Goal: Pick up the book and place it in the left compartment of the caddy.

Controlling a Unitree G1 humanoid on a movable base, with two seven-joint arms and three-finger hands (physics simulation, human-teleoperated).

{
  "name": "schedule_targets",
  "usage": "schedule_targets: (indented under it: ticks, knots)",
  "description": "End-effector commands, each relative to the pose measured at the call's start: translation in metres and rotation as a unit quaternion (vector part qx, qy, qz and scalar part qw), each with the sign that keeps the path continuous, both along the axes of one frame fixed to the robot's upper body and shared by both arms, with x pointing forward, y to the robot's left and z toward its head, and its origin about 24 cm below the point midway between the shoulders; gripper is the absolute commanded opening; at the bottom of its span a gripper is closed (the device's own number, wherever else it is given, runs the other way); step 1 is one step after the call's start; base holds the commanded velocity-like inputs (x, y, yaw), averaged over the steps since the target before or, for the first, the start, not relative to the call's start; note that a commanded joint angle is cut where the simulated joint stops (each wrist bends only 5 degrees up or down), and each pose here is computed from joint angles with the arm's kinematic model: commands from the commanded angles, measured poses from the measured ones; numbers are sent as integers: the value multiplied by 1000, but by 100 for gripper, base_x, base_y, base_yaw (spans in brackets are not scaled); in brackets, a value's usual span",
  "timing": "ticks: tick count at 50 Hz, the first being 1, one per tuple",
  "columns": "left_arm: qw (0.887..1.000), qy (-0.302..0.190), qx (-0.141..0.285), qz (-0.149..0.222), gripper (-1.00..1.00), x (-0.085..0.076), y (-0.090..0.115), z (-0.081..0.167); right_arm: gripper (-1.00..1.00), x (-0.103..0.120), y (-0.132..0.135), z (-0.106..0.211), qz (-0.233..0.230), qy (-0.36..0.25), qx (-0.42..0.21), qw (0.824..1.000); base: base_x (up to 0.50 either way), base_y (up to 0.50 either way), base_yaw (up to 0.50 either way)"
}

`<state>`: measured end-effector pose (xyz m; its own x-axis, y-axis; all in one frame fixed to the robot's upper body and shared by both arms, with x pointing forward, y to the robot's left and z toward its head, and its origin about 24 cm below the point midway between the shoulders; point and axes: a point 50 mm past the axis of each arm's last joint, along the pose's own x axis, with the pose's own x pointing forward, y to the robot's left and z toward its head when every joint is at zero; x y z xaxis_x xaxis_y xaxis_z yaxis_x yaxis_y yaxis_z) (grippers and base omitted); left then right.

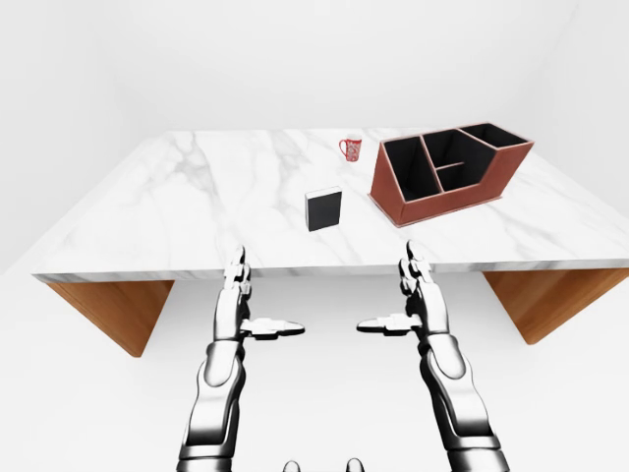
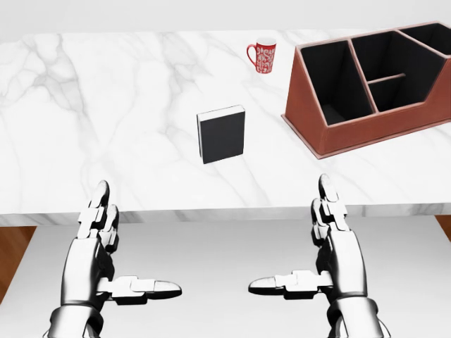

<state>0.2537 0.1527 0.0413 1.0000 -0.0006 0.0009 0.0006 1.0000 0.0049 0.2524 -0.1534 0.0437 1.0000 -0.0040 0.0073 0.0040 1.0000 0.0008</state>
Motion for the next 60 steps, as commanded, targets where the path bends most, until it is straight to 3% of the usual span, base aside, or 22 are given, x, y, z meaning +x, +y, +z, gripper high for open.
schedule_targets:
  ticks: [1,21,23,60]
  knots:
    - [1000,-1,6,0,100,0,7,0,100,-3,-7,4,-2,-6,-2,1000,0,0,0]
    - [1000,-3,12,-1,100,-1,5,1,100,-4,-4,7,11,-12,-2,1000,0,0,0]
    - [1000,-3,12,-1,100,-1,5,1,100,-5,-2,7,30,-15,7,999,0,0,0]
    - [1000,-2,18,-6,100,0,4,-2,100,-5,-2,6,21,-13,-8,1000,0,0,0]
